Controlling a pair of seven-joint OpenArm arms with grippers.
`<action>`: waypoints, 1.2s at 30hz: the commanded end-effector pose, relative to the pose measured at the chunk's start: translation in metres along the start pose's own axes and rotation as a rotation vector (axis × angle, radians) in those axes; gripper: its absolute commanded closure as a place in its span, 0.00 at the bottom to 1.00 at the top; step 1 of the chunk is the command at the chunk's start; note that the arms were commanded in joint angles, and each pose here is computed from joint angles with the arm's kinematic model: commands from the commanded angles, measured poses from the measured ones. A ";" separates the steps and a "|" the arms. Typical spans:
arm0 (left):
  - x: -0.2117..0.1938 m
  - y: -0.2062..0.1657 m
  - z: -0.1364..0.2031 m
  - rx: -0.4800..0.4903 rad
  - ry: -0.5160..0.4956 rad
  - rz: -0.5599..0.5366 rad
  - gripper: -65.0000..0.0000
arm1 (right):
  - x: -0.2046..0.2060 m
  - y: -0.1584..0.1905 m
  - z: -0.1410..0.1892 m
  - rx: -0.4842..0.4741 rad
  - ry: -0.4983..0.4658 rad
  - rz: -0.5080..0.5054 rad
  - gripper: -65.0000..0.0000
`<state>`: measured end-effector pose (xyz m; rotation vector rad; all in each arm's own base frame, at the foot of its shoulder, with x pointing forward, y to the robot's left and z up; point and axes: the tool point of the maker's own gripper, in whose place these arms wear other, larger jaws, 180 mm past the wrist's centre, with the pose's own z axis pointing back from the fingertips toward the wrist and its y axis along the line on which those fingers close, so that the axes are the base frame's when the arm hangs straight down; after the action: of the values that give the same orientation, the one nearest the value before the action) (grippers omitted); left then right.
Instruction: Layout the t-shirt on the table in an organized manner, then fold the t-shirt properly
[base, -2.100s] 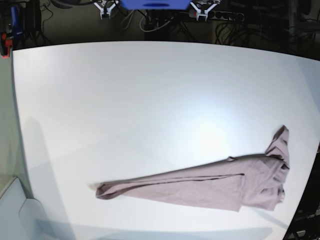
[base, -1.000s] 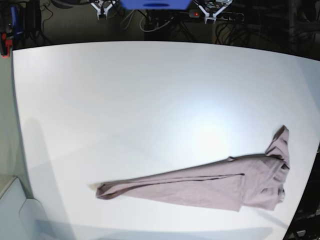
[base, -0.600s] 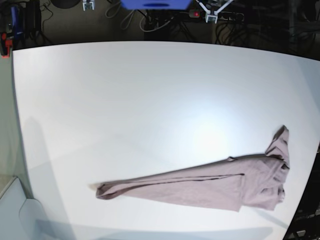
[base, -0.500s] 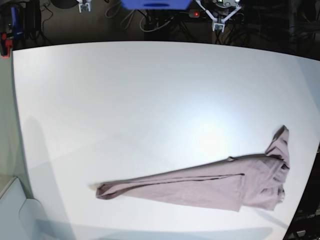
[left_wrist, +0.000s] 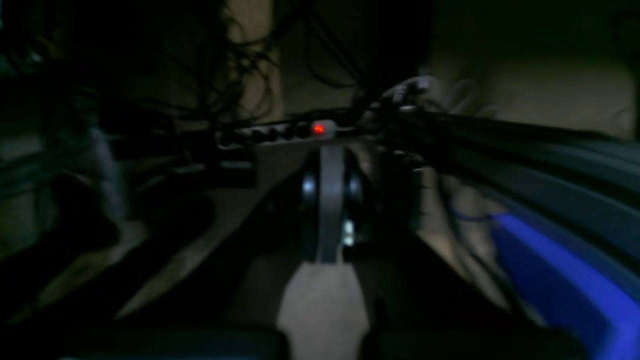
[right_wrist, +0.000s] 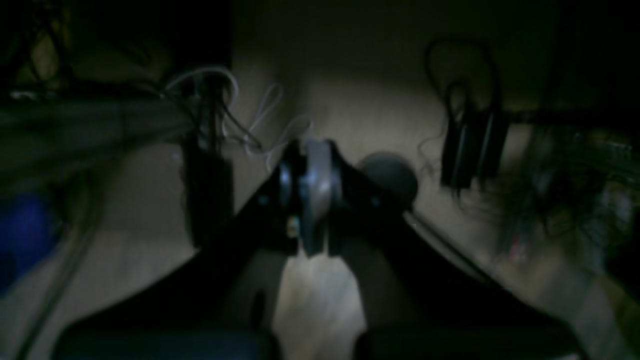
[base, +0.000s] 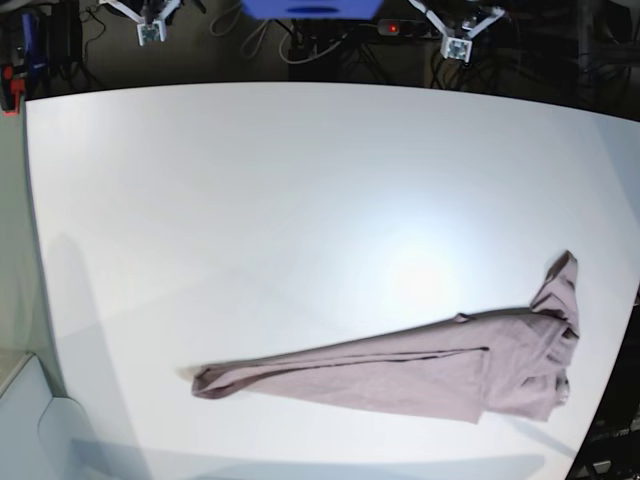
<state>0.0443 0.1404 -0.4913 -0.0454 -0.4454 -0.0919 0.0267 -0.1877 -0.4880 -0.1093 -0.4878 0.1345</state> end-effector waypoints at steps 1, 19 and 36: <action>0.011 0.006 0.008 0.004 -0.041 -0.004 1.00 | 0.008 -0.005 0.010 0.000 -0.031 0.022 1.00; 0.170 0.073 0.068 0.154 -0.473 -0.007 1.00 | 0.177 0.003 0.048 0.013 -0.413 0.018 1.00; 0.282 0.170 0.092 0.292 -0.646 0.328 0.99 | 0.310 0.023 0.040 0.056 -0.579 0.026 0.72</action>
<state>0.2713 0.2918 -0.2985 0.1403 -1.0573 0.3205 0.2718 -0.1188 -0.3249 -0.0318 -1.0171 0.2046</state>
